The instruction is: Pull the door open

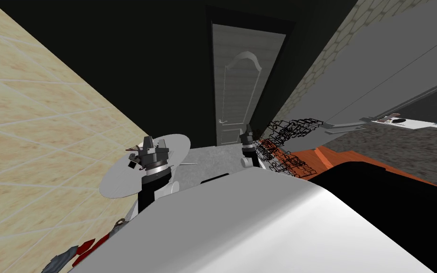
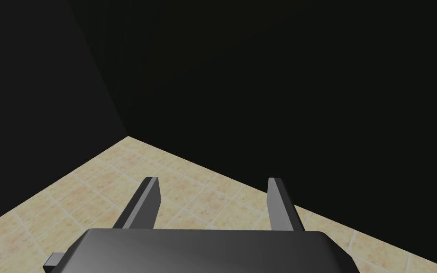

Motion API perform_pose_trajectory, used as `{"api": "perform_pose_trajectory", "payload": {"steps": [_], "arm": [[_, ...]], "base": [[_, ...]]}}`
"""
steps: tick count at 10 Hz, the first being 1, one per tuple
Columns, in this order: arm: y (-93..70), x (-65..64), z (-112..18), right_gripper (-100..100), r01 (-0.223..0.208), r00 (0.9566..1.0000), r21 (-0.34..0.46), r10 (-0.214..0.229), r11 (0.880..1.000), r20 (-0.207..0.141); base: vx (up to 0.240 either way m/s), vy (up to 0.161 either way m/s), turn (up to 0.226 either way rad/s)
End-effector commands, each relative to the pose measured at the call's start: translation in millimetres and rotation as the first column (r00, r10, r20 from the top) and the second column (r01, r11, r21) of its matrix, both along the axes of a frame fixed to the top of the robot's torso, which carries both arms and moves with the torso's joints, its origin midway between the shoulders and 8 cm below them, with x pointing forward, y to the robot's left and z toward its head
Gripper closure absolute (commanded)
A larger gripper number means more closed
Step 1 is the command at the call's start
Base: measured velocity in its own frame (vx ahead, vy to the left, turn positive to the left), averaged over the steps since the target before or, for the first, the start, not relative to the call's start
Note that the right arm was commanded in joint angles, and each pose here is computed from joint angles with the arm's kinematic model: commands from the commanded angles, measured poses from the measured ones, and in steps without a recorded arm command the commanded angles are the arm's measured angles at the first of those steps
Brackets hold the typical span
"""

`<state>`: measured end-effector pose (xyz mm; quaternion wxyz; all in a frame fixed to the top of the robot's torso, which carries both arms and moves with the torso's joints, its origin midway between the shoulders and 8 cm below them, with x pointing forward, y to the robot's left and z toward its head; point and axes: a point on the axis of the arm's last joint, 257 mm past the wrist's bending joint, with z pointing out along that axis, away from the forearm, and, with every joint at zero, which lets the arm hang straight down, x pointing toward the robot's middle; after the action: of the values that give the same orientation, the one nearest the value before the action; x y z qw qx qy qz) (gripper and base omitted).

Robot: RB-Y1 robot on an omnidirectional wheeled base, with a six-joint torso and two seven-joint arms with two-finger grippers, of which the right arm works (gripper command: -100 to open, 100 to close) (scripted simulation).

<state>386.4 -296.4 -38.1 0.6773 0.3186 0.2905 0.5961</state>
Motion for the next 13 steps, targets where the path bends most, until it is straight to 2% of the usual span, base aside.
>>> {"api": "perform_pose_trajectory", "payload": {"steps": [1, 4, 5, 7, 9, 13], "arm": [[-1.1, 8.8, -12.5, -100, -0.002, 0.9997, -0.001, 0.002, 1.0, -0.024], [-3.6, 24.7, -33.6, -100, -0.005, 0.998, -0.003, 0.005, 1.0, -0.063], [-4.1, 25.4, -36.8, -100, -0.005, 0.9975, -0.002, 0.004, 1.0, -0.07], [-6.4, 36.2, -53.2, -100, -0.005, 0.9949, -0.003, 0.005, 1.0, -0.101], [-8.8, 46.9, -69.2, -100, -0.006, 0.9913, -0.004, 0.005, 1.0, -0.132], [-14.3, 67.2, -101.0, -100, -0.004, 0.9813, -0.005, 0.003, 1.0, -0.192]], "base": [[0.097, 0.003, 0.01], [0.098, -0.006, 0.015], [0.063, -0.001, 0.003], [0.06, -0.003, 0.01], [0.089, -0.001, 0.015], [0.104, -0.005, 0.015]]}}
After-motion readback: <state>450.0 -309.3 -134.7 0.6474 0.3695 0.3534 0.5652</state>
